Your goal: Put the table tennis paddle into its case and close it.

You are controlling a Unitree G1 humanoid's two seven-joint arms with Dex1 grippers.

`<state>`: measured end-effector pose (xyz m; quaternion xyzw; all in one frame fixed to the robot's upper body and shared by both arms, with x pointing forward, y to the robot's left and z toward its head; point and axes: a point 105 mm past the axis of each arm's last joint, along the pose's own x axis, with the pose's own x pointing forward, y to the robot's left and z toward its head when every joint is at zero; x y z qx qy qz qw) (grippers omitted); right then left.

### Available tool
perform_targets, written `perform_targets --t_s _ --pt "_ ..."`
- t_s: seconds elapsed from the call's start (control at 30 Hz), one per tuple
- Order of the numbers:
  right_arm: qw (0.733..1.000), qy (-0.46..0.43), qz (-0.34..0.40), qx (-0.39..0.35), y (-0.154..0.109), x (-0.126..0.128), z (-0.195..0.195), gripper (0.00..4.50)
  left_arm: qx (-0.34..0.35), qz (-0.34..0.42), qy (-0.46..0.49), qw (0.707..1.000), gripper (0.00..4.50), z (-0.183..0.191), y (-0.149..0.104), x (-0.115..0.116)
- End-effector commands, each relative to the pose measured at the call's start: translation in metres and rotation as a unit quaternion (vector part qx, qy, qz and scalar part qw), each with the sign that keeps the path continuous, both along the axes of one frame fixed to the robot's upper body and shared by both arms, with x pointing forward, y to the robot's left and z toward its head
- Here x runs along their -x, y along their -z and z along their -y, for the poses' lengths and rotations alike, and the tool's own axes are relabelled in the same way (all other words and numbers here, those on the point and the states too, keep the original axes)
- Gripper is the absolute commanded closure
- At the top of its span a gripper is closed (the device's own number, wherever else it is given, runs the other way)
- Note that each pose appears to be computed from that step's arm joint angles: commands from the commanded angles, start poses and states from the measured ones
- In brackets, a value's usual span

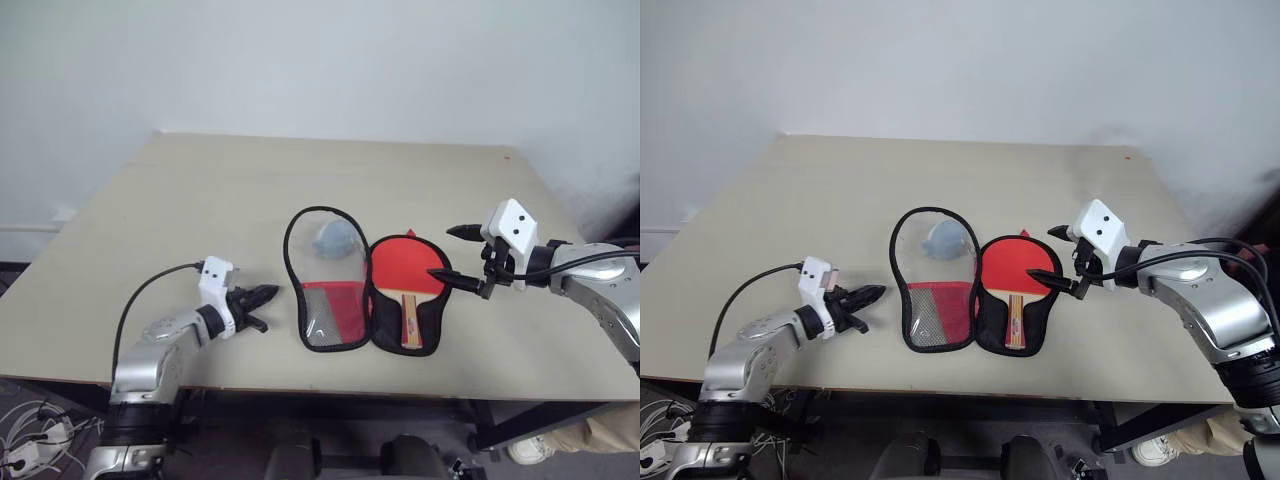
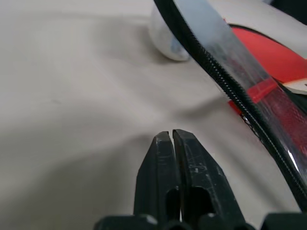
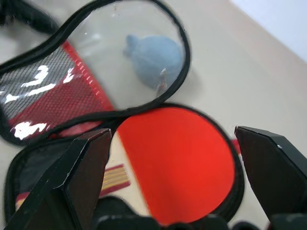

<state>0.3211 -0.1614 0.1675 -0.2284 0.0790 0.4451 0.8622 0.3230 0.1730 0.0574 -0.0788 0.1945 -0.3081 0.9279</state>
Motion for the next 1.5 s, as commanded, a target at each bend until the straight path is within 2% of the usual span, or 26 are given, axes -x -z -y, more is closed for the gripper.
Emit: perform_targets --t_s 0.03,0.17,0.3,0.4,0.57,0.7,0.8,0.9,1.03,1.4,1.5 --pt "0.999 -0.002 0.036 -0.007 -0.022 -0.003 0.001 0.00 0.031 -0.016 0.033 0.999 4.48 0.025 -0.009 0.000" --pt "0.999 -0.005 0.035 -0.010 -0.025 -0.002 0.002 0.00 0.082 -0.035 0.113 0.990 4.48 0.064 -0.023 0.018" --pt "1.000 -0.021 0.021 -0.006 -0.027 0.003 0.009 0.00 0.140 -0.044 0.240 0.960 4.48 0.115 -0.049 0.051" --pt "0.999 -0.027 0.022 -0.001 -0.031 0.004 0.014 0.00 0.144 -0.051 0.278 0.948 4.48 0.134 -0.054 0.060" --pt "0.999 -0.017 0.037 0.016 -0.038 -0.003 0.026 0.00 0.124 -0.063 0.268 0.953 4.48 0.149 -0.044 0.051" --pt "0.999 -0.010 0.040 0.021 -0.041 -0.006 0.032 0.00 0.116 -0.056 0.235 0.963 4.48 0.141 -0.041 0.042" --pt "0.999 -0.012 0.038 0.023 -0.039 -0.006 0.033 0.00 0.129 -0.088 0.170 0.973 4.48 0.117 -0.034 0.031" --pt "0.999 -0.015 0.035 0.022 -0.037 -0.005 0.030 0.00 0.142 -0.110 0.130 0.975 3.94 0.105 -0.029 0.028" --pt "0.999 -0.022 0.030 0.014 -0.034 -0.004 0.025 0.00 0.167 -0.143 0.092 0.971 2.89 0.103 -0.020 0.028" --pt "0.999 -0.030 0.020 0.002 -0.028 -0.002 0.014 0.00 0.220 -0.215 0.094 0.947 0.10 0.123 -0.008 0.040" --pt "0.999 -0.029 0.019 -0.002 -0.027 -0.001 0.013 0.00 0.221 -0.221 0.092 0.945 0.05 0.123 -0.008 0.038"
